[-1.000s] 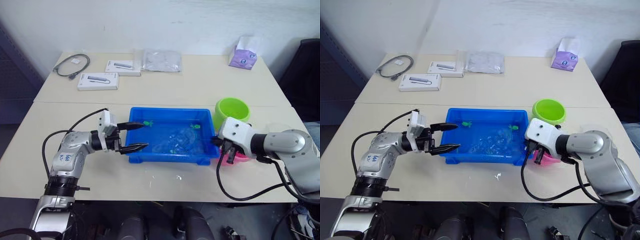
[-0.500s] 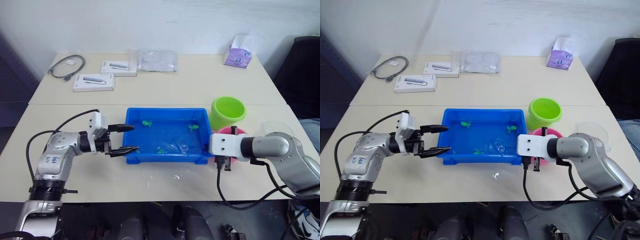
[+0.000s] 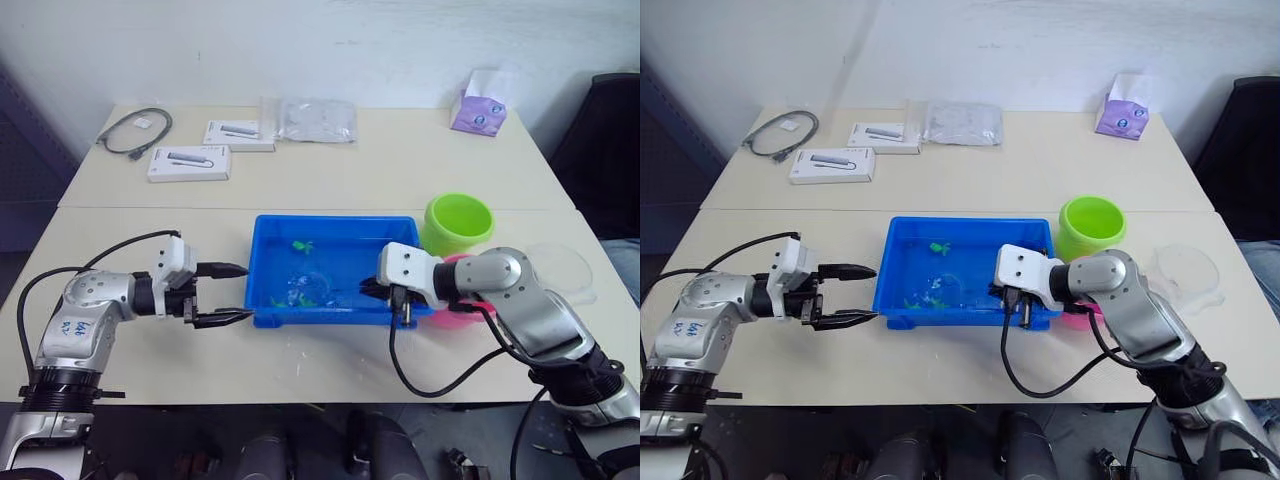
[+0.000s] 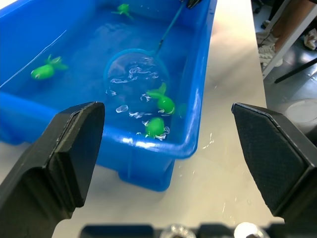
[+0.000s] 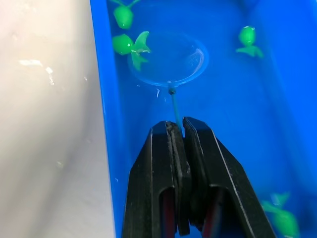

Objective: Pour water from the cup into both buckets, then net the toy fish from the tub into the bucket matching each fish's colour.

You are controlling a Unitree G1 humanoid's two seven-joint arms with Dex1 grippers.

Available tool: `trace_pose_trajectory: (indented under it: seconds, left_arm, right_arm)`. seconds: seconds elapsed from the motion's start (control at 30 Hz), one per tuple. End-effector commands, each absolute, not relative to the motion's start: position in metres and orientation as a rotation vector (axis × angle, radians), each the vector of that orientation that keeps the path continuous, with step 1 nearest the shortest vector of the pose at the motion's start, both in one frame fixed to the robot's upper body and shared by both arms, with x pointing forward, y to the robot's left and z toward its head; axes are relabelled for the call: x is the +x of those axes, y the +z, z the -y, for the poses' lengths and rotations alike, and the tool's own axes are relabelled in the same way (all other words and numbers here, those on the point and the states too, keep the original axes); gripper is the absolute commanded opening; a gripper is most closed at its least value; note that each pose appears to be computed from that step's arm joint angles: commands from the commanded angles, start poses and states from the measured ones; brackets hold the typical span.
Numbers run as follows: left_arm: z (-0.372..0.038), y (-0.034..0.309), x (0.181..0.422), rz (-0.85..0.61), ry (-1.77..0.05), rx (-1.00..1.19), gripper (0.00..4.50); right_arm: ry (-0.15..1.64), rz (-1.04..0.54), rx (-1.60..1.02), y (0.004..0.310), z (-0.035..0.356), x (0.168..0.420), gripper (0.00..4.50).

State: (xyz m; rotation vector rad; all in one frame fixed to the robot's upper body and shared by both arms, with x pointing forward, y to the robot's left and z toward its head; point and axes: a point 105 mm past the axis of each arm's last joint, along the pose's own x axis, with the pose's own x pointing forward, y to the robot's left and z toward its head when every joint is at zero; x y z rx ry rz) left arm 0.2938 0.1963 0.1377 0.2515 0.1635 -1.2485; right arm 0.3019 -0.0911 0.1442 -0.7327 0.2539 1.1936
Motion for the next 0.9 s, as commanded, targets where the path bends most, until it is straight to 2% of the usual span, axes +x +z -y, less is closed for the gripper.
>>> trace_pose_trajectory:
  seconds: [0.03,0.37,0.7,0.9]
  left_arm:
    - [-0.208,0.148,0.294,-0.132,-1.21,0.291,4.42]
    - [-0.215,0.149,0.293,-0.13,-1.182,0.29,4.42]
    - [-0.234,0.143,0.289,-0.179,-1.149,0.348,4.42]
    - [-0.237,0.143,0.286,-0.184,-1.147,0.34,4.42]
  right_arm:
    - [1.194,-0.223,-0.62,0.163,0.088,0.303,0.0]
    - [1.188,-0.259,-0.501,0.17,0.099,0.301,0.0]
    - [1.161,-0.18,-0.877,0.162,0.098,0.312,0.0]
    - [1.218,-0.184,-0.962,0.155,0.087,0.313,0.0]
